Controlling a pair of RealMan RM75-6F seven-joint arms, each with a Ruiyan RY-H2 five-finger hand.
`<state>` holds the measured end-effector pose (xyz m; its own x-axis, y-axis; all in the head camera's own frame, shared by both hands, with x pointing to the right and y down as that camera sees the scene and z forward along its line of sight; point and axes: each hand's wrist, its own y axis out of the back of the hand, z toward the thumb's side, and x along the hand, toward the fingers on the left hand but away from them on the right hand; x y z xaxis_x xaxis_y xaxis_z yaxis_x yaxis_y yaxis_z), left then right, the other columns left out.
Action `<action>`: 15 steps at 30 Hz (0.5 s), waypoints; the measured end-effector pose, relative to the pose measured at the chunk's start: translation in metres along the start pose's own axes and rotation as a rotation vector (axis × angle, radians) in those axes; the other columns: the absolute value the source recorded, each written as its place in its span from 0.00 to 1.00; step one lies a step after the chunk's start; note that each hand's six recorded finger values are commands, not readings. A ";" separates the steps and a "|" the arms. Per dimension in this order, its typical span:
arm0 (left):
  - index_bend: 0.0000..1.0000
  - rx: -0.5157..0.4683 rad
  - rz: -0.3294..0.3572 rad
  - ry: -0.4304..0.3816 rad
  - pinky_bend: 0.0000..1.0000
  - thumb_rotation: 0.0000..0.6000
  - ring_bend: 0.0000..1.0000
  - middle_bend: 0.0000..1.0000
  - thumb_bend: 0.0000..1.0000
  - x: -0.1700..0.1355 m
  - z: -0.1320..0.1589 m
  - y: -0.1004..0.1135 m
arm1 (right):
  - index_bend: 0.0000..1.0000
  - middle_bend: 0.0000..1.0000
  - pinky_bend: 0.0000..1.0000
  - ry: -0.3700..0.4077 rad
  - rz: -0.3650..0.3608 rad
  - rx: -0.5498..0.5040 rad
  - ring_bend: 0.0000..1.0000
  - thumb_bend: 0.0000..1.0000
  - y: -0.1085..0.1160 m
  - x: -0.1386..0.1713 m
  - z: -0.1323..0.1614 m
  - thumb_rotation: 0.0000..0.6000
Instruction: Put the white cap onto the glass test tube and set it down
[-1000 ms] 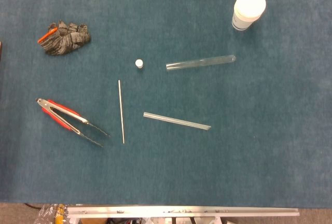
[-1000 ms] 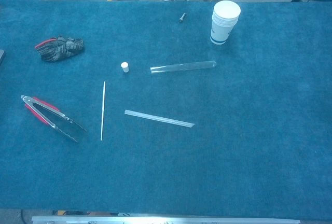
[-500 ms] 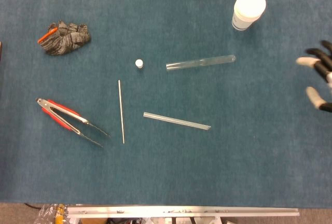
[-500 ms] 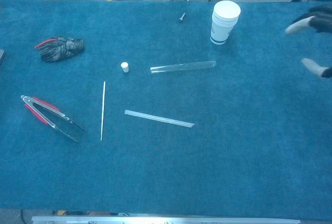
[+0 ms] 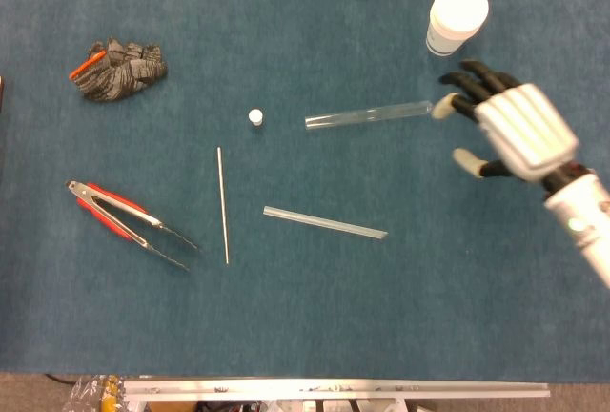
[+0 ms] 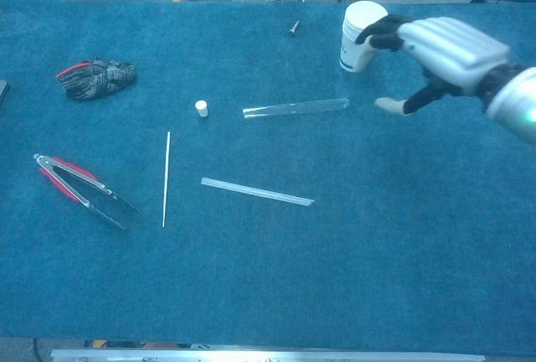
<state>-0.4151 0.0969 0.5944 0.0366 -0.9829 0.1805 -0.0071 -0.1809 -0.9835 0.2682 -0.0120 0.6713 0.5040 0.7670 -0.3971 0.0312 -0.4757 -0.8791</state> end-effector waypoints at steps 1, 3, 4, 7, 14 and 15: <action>0.28 0.000 0.001 -0.001 0.20 1.00 0.23 0.31 0.29 0.000 0.000 0.000 | 0.39 0.26 0.26 0.005 0.008 0.002 0.10 0.21 -0.004 -0.006 0.005 1.00; 0.28 -0.001 0.000 -0.002 0.20 1.00 0.23 0.31 0.29 0.000 0.000 0.000 | 0.40 0.26 0.26 0.005 0.021 0.002 0.10 0.21 -0.010 -0.015 0.010 1.00; 0.28 -0.001 0.000 -0.003 0.20 1.00 0.23 0.31 0.29 0.001 -0.001 0.000 | 0.41 0.26 0.26 0.002 0.027 0.003 0.10 0.21 -0.014 -0.020 0.013 1.00; 0.28 -0.002 -0.001 -0.005 0.20 1.00 0.23 0.31 0.29 0.001 -0.001 -0.001 | 0.41 0.26 0.26 -0.012 0.036 0.015 0.10 0.21 -0.024 -0.035 0.018 1.00; 0.28 -0.005 -0.003 -0.004 0.20 1.00 0.23 0.31 0.29 0.002 -0.005 -0.002 | 0.43 0.26 0.26 -0.037 0.048 0.039 0.10 0.25 -0.042 -0.065 0.029 1.00; 0.28 -0.005 -0.003 -0.004 0.20 1.00 0.23 0.31 0.29 0.002 -0.005 -0.002 | 0.43 0.26 0.26 -0.036 0.048 0.043 0.10 0.25 -0.044 -0.069 0.032 1.00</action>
<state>-0.4200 0.0948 0.5967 0.0404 -0.9821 0.1838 -0.0120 -0.1844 -0.9828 0.2046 -0.0303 0.7290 0.4724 0.7590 -0.4481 -0.0304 -0.4941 -0.8689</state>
